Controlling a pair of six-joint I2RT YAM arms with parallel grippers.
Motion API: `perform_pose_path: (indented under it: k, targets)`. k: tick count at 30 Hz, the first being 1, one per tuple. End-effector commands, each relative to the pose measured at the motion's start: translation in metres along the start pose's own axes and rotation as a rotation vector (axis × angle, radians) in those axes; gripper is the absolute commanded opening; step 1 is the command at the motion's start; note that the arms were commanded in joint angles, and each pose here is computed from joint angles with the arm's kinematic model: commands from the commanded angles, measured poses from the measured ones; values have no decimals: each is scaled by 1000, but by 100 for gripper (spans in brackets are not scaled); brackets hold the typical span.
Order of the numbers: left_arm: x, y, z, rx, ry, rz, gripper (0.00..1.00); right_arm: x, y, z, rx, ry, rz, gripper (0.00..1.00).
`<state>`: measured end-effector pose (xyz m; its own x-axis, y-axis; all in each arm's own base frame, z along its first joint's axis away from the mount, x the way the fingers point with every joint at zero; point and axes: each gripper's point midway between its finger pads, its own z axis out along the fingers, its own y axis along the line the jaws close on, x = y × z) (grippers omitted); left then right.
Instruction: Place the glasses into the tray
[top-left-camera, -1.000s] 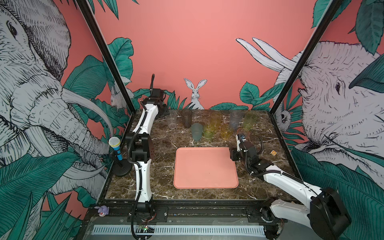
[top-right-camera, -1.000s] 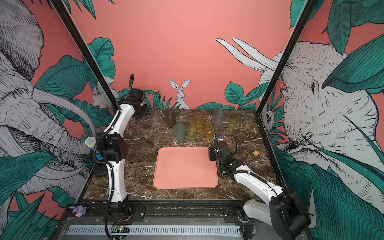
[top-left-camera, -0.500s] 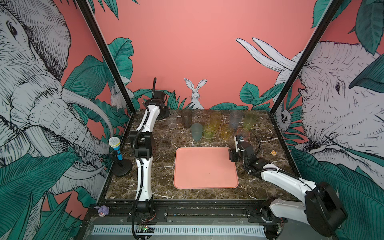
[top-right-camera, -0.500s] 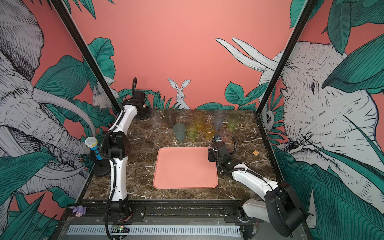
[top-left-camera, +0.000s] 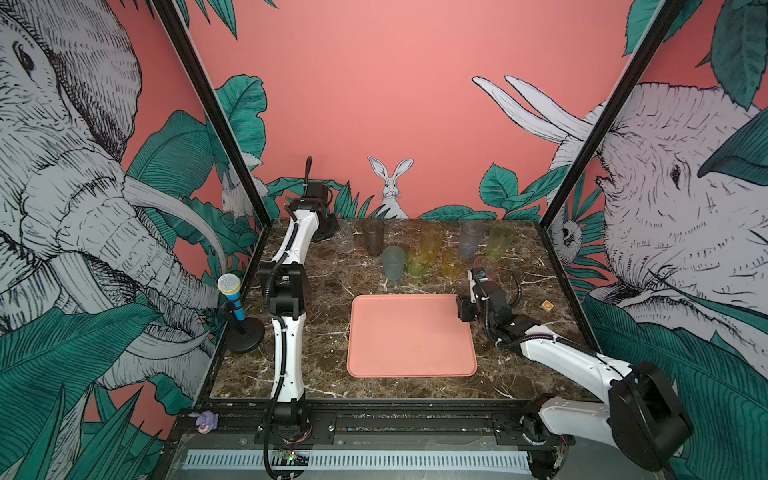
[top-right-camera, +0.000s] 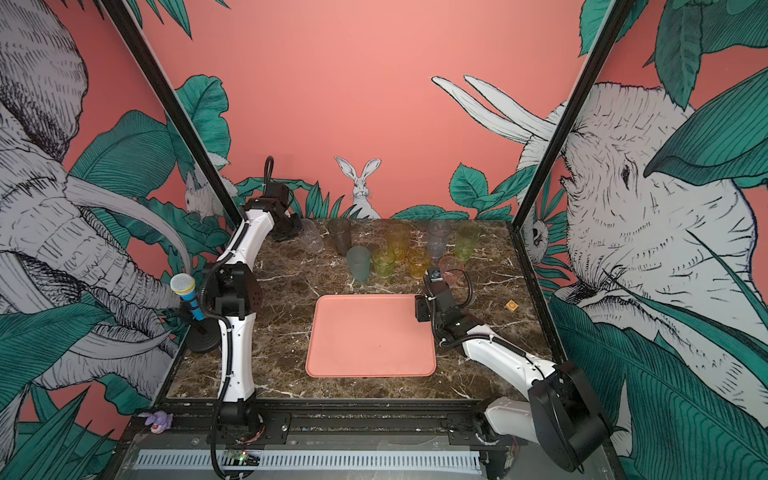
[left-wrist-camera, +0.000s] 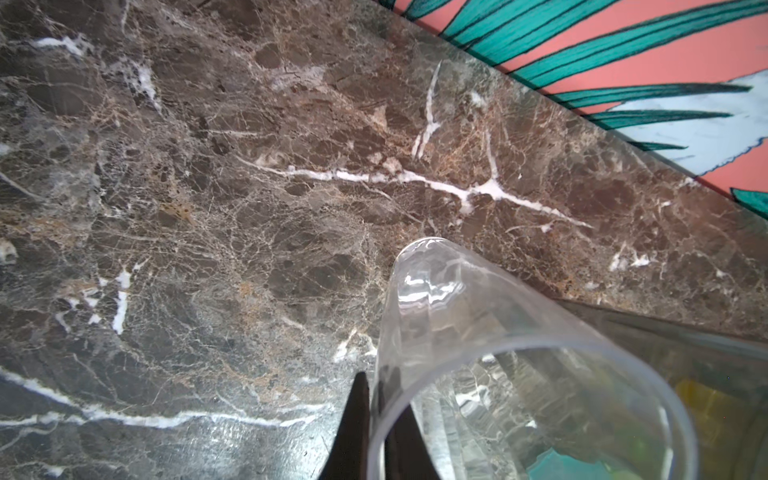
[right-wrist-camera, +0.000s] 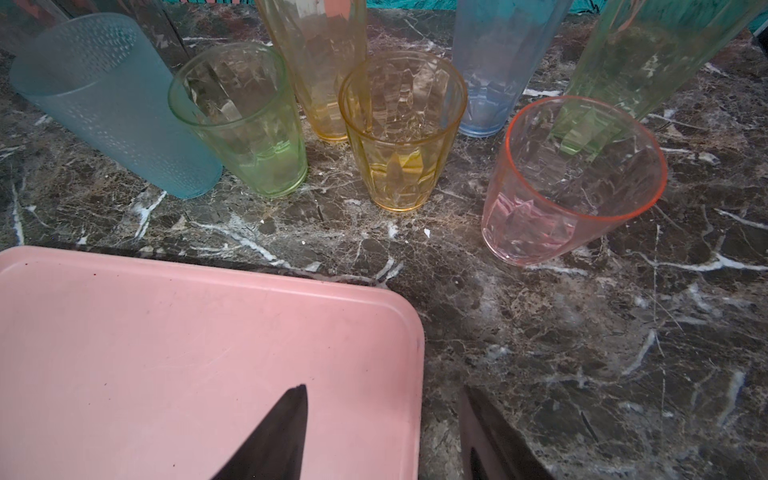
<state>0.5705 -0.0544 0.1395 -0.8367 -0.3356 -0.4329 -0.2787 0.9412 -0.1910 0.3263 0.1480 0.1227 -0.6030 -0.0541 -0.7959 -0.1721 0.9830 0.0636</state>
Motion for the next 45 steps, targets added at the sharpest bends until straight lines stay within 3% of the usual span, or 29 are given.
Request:
perform_pose_path:
  k: [1, 15, 23, 33, 45]
  targets:
    - [3, 4, -50, 5, -3, 36, 0, -14, 1, -3, -2, -35, 21, 60]
    - [79, 21, -173, -16, 90, 204, 0, -13, 0, -6, -4, -46, 27, 60]
    - [129, 0, -223, -16, 95, 337, 0, -13, -3, -6, 10, -49, 32, 60]
    - [180, -28, -226, 8, 147, 427, 0, -9, -3, -2, 14, -36, 33, 60]
    - [203, -34, -177, -3, 208, 394, 0, -7, -2, 1, 16, -29, 29, 61]
